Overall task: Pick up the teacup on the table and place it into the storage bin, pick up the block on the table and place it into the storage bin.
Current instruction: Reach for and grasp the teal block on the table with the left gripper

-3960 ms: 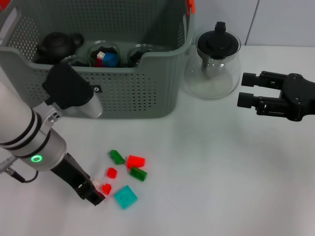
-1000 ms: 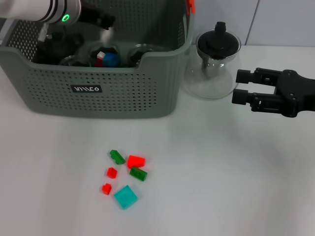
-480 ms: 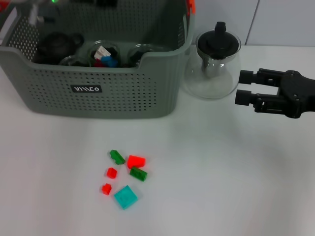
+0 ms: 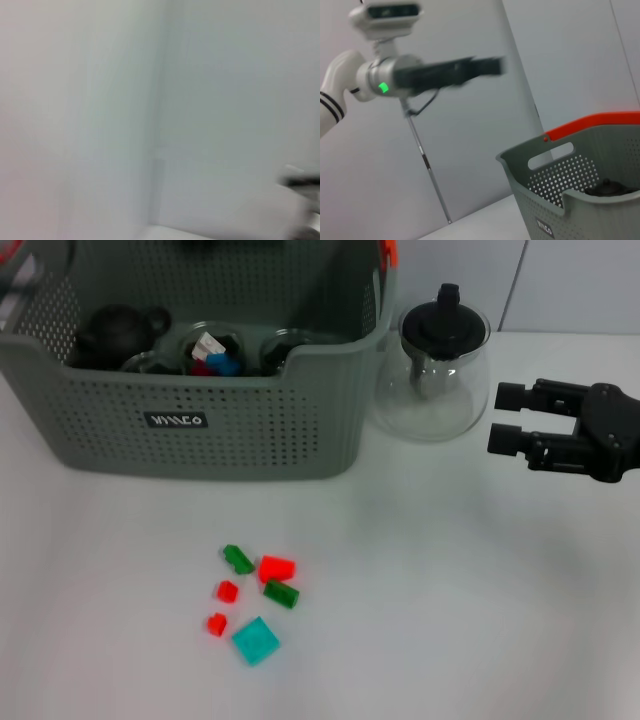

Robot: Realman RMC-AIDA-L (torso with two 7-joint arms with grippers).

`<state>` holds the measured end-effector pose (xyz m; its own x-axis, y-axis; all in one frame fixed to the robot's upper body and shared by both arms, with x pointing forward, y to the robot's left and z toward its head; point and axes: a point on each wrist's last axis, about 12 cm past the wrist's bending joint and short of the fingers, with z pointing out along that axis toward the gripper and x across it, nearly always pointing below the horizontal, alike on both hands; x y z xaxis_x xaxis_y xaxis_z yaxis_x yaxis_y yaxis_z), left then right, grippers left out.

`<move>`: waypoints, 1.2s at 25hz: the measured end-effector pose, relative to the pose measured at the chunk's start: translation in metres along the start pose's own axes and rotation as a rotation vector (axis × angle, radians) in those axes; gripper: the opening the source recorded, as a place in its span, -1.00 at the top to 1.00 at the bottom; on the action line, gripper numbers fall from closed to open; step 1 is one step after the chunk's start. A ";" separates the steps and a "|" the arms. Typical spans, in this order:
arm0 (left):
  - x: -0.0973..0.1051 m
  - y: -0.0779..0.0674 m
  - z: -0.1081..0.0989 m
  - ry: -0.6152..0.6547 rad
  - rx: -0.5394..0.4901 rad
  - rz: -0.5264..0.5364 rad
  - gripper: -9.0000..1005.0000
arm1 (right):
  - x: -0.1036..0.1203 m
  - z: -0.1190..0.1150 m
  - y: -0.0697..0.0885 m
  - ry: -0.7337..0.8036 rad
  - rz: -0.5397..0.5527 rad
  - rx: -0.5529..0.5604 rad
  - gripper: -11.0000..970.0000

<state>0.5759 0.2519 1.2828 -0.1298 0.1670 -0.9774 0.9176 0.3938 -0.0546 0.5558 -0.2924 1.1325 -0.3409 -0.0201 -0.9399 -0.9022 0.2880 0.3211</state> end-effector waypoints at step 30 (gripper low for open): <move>0.135 -0.071 0.098 1.054 0.013 -0.163 -0.23 | 0.003 -0.002 0.000 -0.006 0.008 0.015 -0.63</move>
<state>0.5299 0.1577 1.1351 -0.5053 0.8132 -0.2888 0.8629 0.4734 -0.1769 0.5545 -0.2949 1.1302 -0.3463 -0.0122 -0.9380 -0.8954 0.3028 0.3266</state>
